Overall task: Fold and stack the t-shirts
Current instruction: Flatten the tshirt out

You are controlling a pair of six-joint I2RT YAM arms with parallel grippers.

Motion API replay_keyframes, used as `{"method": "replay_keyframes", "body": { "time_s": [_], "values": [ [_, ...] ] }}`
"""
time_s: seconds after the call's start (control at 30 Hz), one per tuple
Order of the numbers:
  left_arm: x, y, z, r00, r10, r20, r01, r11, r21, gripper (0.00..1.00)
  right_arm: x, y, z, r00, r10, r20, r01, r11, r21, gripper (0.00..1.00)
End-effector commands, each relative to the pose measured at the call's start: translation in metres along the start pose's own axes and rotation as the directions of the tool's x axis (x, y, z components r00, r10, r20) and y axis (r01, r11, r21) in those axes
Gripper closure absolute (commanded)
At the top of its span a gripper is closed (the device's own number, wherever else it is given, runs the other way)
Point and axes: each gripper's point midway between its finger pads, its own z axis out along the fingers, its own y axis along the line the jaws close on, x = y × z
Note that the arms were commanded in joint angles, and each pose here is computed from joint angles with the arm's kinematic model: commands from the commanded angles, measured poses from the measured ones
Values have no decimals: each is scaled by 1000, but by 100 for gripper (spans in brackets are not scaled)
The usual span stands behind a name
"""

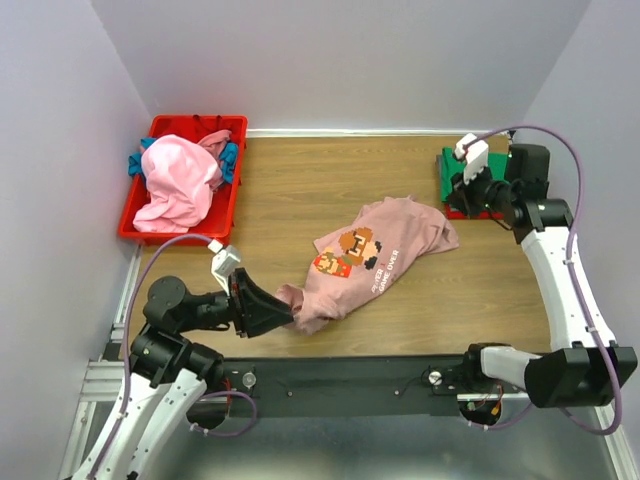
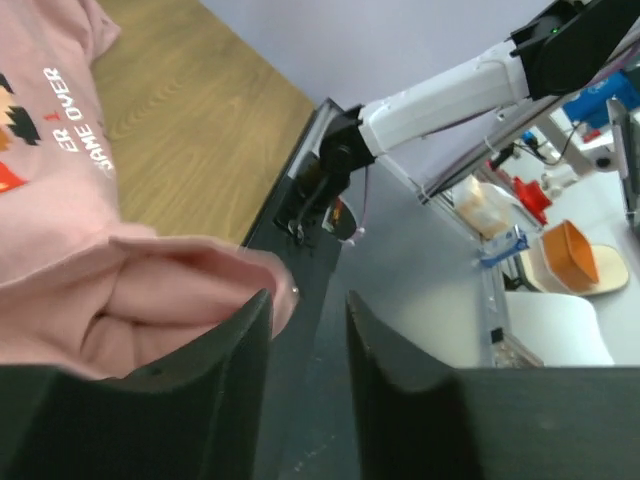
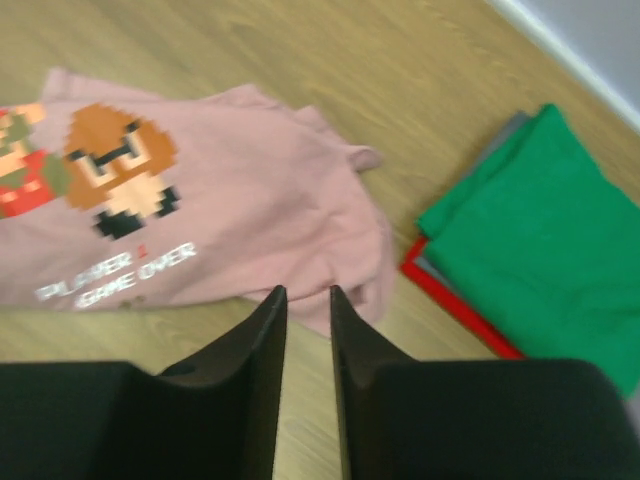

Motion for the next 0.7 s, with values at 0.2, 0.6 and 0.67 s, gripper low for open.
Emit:
{"method": "replay_keyframes", "body": {
  "time_s": [0.2,0.6,0.67],
  "values": [
    [-7,-4,5,991,14,-131,-20,999,-45,31,25,84,53,961,272,-50,-258,813,-523,61],
    [-68,197,66,999,1,-53,-34,778,-628,29,70,19,105,903,350,-249,-392,909,-143,46],
    [-71,227,78,997,-3,-76,-49,742,-668,29,81,1,105,897,360,-256,-377,926,-19,46]
  ]
}}
